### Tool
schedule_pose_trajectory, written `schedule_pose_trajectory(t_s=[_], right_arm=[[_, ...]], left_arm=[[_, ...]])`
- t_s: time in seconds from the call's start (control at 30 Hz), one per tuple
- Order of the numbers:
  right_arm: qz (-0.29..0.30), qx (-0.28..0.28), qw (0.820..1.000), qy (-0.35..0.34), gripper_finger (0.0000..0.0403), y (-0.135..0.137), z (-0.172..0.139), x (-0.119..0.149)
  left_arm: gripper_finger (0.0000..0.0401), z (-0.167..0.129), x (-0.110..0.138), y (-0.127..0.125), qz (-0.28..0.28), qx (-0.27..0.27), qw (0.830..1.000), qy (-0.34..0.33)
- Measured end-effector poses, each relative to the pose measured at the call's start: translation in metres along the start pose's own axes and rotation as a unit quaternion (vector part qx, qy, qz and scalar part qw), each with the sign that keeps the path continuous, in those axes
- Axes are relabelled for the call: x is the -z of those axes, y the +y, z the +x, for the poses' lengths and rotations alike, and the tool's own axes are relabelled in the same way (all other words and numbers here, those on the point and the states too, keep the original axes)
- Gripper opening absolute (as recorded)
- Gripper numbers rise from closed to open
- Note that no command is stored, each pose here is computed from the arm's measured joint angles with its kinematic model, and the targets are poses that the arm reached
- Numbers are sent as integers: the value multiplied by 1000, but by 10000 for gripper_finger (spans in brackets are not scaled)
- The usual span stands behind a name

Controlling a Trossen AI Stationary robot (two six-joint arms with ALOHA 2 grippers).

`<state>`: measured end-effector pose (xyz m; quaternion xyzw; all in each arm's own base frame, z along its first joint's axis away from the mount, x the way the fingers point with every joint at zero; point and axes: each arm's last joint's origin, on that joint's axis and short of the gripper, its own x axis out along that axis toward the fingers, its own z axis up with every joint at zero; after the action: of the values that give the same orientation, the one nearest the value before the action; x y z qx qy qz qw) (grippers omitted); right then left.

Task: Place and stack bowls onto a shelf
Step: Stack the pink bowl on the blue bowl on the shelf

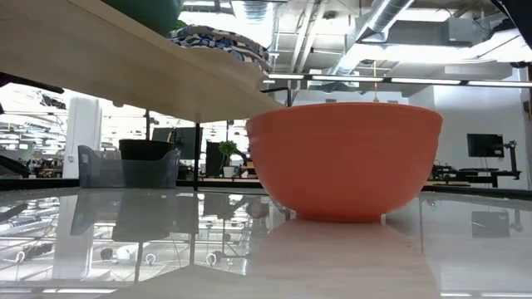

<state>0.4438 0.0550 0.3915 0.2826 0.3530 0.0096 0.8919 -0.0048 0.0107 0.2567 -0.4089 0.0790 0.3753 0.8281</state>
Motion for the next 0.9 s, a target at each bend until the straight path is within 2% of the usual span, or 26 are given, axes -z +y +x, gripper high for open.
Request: schedule_pose_trajectory(t_s=[0.3, 0.57, 0.77, 0.9], right_arm=[[-19, 2, 1000, -5, 96, -4, -1, -3], [-28, -30, 997, -63, 117, -4, -9, -19], [-62, -73, 994, -60, 82, 1, -7, -21], [-59, -67, 995, -34, 53, -4, 6, -16]], left_arm=[[242, 0, 0, 0, -2, 0, 1000, 0], [242, 0, 0, 0, -4, 0, 1000, 0], [242, 0, 0, 0, -6, -1, 1000, 0], [242, 0, 0, 0, -6, -1, 1000, 0]])
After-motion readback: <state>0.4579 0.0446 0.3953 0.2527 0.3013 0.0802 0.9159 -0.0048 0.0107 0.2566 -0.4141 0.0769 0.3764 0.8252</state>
